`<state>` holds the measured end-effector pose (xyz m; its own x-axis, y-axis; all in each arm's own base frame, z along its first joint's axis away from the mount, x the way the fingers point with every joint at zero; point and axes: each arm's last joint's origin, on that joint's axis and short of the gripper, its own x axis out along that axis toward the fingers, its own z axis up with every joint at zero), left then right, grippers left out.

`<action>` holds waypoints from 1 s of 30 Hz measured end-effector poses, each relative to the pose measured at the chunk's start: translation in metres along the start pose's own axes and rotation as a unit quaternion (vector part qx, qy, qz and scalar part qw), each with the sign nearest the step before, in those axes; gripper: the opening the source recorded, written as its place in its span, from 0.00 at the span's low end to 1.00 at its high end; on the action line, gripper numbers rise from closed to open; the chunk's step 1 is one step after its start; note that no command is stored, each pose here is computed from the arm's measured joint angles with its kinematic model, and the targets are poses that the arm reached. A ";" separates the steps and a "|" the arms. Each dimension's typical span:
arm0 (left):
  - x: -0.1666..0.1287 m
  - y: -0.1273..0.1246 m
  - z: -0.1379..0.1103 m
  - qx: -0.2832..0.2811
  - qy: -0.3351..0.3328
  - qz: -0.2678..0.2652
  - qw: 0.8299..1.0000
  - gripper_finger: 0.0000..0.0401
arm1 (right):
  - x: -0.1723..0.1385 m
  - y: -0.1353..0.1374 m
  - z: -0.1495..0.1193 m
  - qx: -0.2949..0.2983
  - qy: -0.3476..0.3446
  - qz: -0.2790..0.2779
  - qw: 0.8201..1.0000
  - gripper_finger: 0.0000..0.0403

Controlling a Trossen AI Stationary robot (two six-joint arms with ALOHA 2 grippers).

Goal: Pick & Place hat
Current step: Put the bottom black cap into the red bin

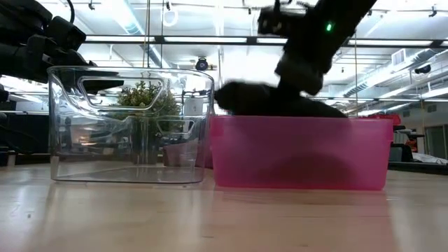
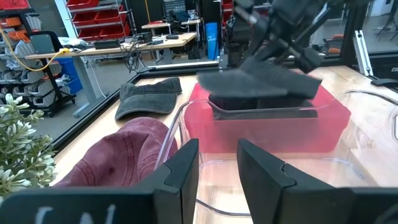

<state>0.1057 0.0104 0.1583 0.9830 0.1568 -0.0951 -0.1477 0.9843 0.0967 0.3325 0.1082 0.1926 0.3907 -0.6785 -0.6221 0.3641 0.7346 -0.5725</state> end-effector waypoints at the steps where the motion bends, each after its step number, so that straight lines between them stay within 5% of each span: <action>1: 0.000 0.000 0.000 0.000 0.000 0.000 1.000 0.29 | 0.005 0.001 -0.001 -0.003 0.011 0.004 1.000 0.02; 16: 0.000 0.000 0.000 0.000 0.000 0.000 1.000 0.29 | 0.053 0.017 -0.010 -0.048 0.095 0.025 0.994 0.02; 30: 0.000 0.000 0.000 0.000 0.000 0.000 1.000 0.29 | 0.048 0.020 -0.014 -0.093 0.101 0.038 0.990 0.11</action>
<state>0.1057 0.0104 0.1583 0.9830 0.1569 -0.0953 -0.1478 0.9843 0.0967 0.3469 0.0901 0.1439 0.2265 -0.6208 -0.7506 0.1710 0.7840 -0.5968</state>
